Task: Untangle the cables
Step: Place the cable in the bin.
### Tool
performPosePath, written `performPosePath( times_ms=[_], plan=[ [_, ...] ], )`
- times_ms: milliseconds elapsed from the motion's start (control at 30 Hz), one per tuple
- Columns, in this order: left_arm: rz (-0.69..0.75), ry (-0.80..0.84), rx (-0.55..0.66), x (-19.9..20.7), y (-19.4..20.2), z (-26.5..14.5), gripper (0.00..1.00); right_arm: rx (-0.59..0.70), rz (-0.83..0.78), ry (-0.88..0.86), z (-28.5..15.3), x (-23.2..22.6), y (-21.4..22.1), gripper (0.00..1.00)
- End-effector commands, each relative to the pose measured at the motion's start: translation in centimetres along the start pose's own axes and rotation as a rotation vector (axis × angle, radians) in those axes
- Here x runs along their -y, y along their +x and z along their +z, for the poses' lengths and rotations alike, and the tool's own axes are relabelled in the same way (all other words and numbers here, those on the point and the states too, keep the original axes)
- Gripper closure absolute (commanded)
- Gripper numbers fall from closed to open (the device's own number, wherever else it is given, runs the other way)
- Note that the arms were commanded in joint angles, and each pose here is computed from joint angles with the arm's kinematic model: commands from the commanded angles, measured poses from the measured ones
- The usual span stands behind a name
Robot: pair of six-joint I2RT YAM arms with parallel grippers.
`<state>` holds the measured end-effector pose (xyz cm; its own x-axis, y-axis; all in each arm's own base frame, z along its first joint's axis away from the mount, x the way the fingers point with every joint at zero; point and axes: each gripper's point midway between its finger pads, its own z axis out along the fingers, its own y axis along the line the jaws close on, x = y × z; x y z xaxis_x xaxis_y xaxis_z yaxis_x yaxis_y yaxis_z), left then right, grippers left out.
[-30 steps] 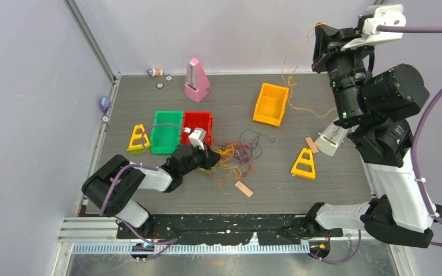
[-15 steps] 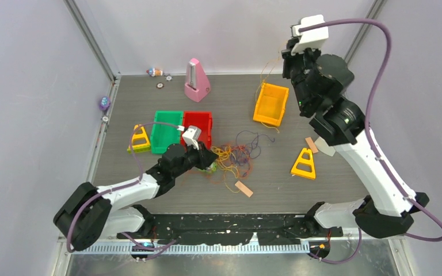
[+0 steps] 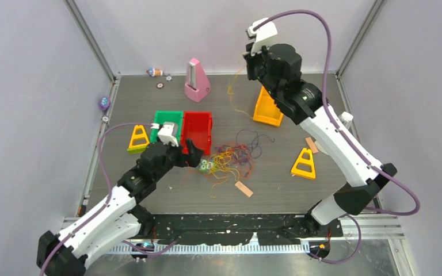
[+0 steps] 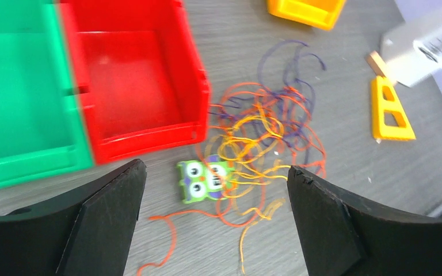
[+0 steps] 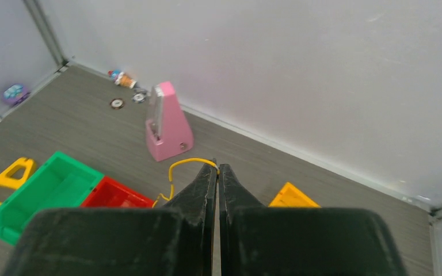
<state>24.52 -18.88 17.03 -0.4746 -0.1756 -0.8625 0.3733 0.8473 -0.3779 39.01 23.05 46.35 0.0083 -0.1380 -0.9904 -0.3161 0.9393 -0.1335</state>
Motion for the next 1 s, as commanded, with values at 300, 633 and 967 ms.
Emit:
performPosePath(
  times_ms=[300,633,967],
  plan=[
    [-0.111,-0.348,0.041,-7.9,-2.2,-5.1,0.03,0.074,0.138,-0.53,2.9,-12.7,-0.4,0.94],
    [-0.123,-0.474,0.15,-10.4,-2.5,-6.9,0.04,0.124,0.16,-0.886,3.5,-20.0,0.3,0.94],
    [-0.09,-0.437,0.222,-10.2,-3.0,-7.7,0.04,0.163,0.198,-1.239,3.2,-24.7,2.2,0.94]
  ],
)
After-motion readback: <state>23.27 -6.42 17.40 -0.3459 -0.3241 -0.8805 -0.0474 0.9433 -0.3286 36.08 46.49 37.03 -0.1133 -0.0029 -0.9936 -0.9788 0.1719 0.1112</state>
